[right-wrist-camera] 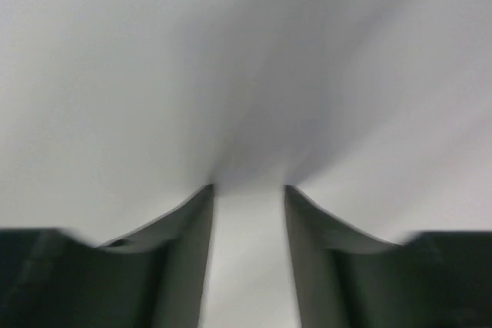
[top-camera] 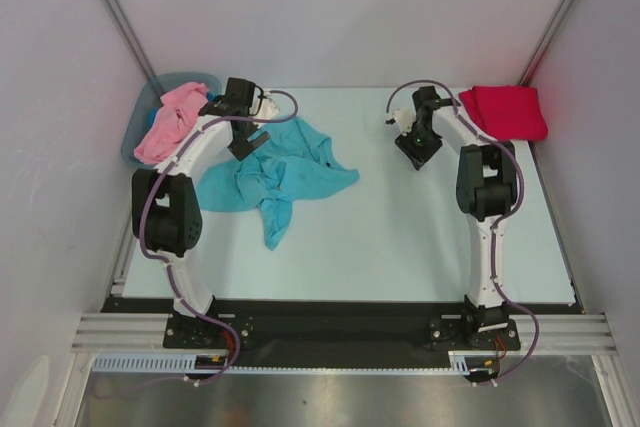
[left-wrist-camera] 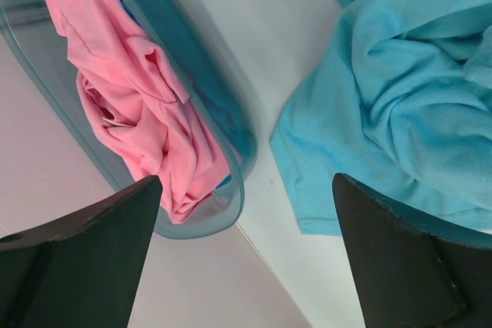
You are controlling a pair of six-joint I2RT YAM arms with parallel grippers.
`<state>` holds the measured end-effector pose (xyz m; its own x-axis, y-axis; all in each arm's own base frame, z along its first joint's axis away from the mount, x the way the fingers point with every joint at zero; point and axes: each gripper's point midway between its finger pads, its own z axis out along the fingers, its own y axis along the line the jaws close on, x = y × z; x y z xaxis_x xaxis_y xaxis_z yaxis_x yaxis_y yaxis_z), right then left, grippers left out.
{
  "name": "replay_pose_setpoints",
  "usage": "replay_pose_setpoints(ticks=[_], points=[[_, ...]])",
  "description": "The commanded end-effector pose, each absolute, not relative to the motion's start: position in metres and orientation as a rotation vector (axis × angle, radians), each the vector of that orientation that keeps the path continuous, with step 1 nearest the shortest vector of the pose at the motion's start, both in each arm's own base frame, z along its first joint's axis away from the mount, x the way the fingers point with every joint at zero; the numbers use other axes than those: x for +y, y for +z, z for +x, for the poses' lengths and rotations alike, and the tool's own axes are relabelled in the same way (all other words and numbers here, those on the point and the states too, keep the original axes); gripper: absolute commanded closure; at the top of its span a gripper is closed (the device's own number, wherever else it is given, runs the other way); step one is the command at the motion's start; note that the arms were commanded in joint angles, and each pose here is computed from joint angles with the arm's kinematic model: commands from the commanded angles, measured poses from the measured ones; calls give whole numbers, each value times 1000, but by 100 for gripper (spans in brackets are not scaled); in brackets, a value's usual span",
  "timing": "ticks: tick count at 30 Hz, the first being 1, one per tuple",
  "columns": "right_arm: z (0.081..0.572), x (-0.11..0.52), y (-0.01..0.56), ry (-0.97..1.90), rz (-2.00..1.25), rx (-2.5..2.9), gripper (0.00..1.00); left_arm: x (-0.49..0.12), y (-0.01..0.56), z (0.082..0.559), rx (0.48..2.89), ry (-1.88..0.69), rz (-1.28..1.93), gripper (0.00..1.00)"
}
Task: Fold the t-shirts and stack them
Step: Flatten the tshirt out
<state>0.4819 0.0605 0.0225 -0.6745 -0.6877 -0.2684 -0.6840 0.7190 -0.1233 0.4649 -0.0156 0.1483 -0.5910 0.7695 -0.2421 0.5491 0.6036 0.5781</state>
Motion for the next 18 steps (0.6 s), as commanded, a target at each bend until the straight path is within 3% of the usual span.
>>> replay_pose_setpoints(ticks=[1, 3, 8, 18], points=[[474, 117, 51, 24, -1237, 2505, 48, -16, 153, 474, 2327, 633, 1040, 0], [470, 140, 52, 105, -1223, 2499, 29, -18, 154, 474, 2324, 631, 1039, 0], [468, 186, 70, 463, -1082, 2507, 28, -17, 156, 470, 2321, 633, 1031, 0], [468, 220, 55, 595, -1112, 2489, 29, -12, 156, 461, 2326, 676, 1068, 0]])
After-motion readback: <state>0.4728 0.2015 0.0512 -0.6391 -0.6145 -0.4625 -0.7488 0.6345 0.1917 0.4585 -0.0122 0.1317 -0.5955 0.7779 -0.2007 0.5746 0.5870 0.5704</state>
